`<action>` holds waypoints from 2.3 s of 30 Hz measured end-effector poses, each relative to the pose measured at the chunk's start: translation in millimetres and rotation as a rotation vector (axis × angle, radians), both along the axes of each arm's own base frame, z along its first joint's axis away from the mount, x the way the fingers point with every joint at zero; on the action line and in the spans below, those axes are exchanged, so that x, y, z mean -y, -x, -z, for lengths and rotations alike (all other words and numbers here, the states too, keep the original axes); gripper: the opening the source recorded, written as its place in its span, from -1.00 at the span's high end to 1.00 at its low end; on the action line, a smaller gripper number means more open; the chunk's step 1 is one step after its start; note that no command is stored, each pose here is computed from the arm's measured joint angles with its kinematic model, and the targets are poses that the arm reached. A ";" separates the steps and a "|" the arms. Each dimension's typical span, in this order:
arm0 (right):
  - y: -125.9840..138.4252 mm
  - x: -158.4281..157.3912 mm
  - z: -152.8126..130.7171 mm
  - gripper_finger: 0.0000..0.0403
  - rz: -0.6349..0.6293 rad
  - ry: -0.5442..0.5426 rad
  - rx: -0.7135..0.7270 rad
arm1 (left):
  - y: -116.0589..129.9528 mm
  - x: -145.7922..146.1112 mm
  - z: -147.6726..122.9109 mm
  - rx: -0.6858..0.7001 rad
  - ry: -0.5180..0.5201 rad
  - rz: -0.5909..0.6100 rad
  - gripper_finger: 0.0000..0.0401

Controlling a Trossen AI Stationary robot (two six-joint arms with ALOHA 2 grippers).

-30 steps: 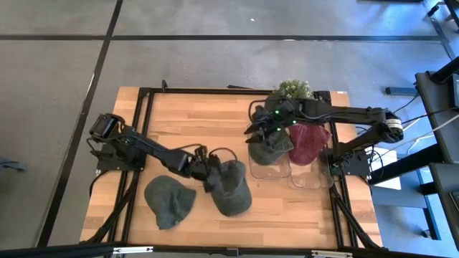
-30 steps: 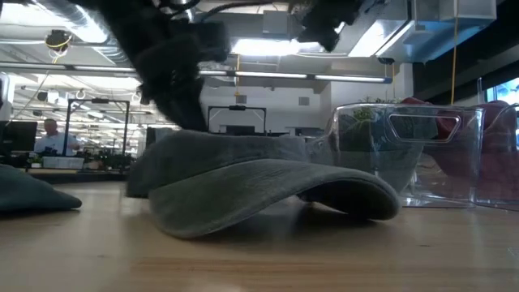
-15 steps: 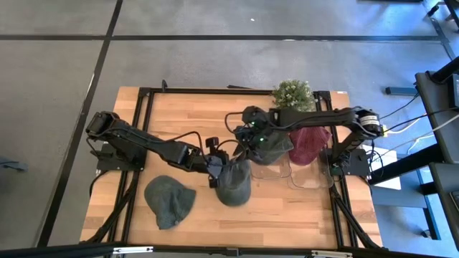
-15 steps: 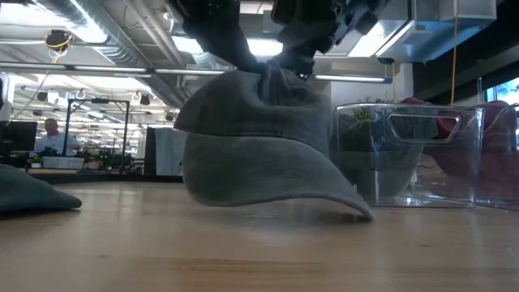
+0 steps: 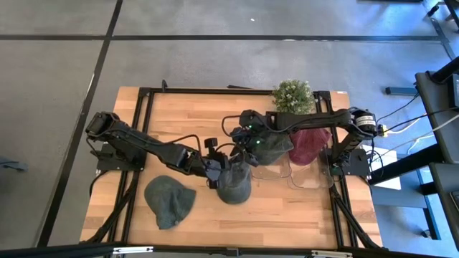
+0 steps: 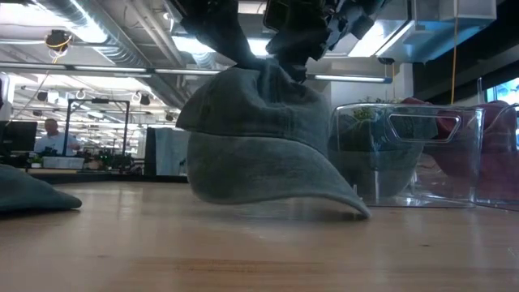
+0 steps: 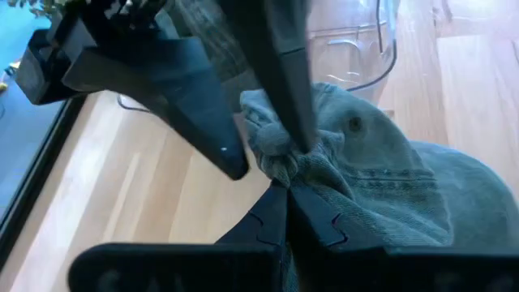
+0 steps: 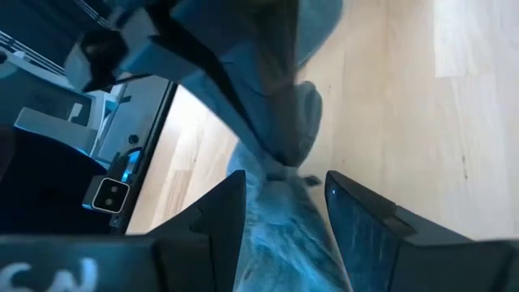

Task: Pick & Place hat
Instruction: Put the right black cap into the left transparent bin

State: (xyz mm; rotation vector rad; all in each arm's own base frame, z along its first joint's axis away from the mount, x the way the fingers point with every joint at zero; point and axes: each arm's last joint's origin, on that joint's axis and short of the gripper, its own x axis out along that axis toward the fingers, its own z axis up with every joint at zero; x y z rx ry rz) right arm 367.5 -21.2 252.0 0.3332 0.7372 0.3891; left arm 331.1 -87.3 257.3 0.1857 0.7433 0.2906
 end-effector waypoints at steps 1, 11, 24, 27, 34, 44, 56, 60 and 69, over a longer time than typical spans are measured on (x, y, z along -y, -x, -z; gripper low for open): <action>0.3 0.2 0.3 0.15 0.000 -0.001 -0.004 | -0.1 0.0 -0.2 0.002 -0.002 -0.002 0.99; 2.1 -0.9 1.6 0.21 -0.025 -0.022 -0.024 | 0.1 1.3 -1.0 0.010 -0.037 -0.008 0.99; 2.4 -1.0 2.1 0.82 -0.025 -0.029 -0.030 | 0.0 0.6 -1.2 0.018 -0.026 -0.023 0.91; 2.4 -1.0 2.1 0.82 -0.015 -0.041 -0.038 | -0.1 0.6 -1.3 0.021 -0.020 -0.027 0.91; 2.3 -1.0 2.0 0.82 -0.010 -0.044 -0.040 | 0.0 1.0 -1.4 0.044 0.026 -0.067 0.76; 8.4 5.1 -11.7 0.82 0.038 0.016 0.008 | 9.7 -1.1 -11.8 0.044 -0.009 -0.078 0.41; 34.6 20.7 -88.3 0.81 0.159 0.180 0.226 | 64.9 -16.7 -80.8 0.326 0.135 0.003 0.41; 48.2 11.2 -136.8 0.81 0.184 0.320 0.229 | 72.4 -18.9 -74.6 0.446 0.151 0.030 0.40; 107.0 -19.0 -203.5 0.80 0.231 0.456 -0.015 | 77.2 -22.8 -39.0 0.488 0.151 -0.049 0.40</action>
